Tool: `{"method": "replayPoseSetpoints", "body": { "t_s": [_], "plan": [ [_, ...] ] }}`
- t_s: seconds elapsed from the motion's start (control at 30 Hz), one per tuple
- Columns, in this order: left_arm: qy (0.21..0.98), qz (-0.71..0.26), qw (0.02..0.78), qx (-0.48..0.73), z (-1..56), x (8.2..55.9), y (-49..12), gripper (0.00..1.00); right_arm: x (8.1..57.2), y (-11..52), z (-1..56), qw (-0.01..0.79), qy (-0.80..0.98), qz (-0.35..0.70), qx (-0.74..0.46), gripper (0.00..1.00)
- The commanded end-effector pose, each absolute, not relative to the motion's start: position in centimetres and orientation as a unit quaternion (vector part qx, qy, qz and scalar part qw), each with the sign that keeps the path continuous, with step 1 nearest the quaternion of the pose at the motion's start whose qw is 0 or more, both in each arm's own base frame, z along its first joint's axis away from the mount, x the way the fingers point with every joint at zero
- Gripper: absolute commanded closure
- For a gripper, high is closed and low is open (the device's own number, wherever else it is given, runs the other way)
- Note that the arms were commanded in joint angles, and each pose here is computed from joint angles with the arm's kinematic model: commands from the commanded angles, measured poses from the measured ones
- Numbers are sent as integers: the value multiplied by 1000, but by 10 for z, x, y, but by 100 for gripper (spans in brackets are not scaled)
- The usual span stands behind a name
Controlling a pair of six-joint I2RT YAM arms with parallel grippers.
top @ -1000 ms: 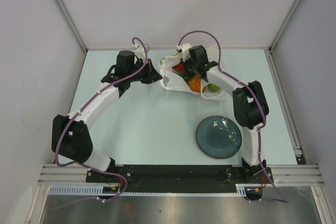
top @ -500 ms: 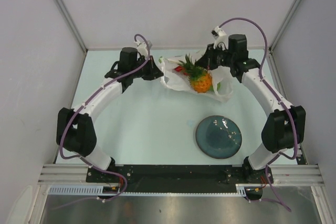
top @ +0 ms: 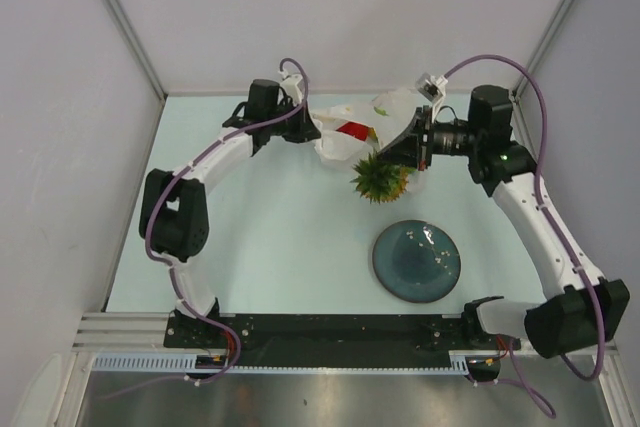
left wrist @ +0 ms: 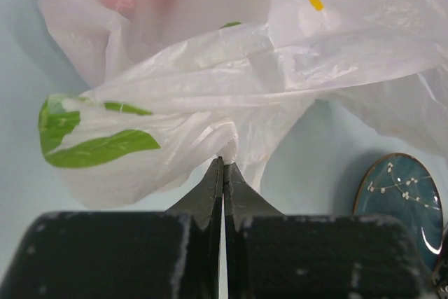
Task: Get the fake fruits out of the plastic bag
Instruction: Place the fake fruit on the plate.
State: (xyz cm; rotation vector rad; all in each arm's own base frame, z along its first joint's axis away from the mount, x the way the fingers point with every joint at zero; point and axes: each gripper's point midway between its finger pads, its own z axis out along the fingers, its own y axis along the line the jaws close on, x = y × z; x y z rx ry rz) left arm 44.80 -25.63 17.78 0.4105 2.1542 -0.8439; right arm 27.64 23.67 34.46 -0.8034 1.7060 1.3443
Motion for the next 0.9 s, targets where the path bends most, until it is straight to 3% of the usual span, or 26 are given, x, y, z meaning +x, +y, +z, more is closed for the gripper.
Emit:
{"method": "replayPoseSetpoints", "body": {
  "t_s": [0.0, 0.47, 0.87],
  "plan": [
    [827, -319, 423, 189, 200, 470, -258, 100, 224, 228, 308, 330, 670, 550, -374, 100],
    [824, -300, 440, 191, 215, 464, -257, 100, 193, 168, 206, 228, 735, 536, -348, 100],
    [826, -287, 440, 204, 214, 458, -252, 100, 232, 131, 171, 194, 741, 610, -202, 100]
  ]
}}
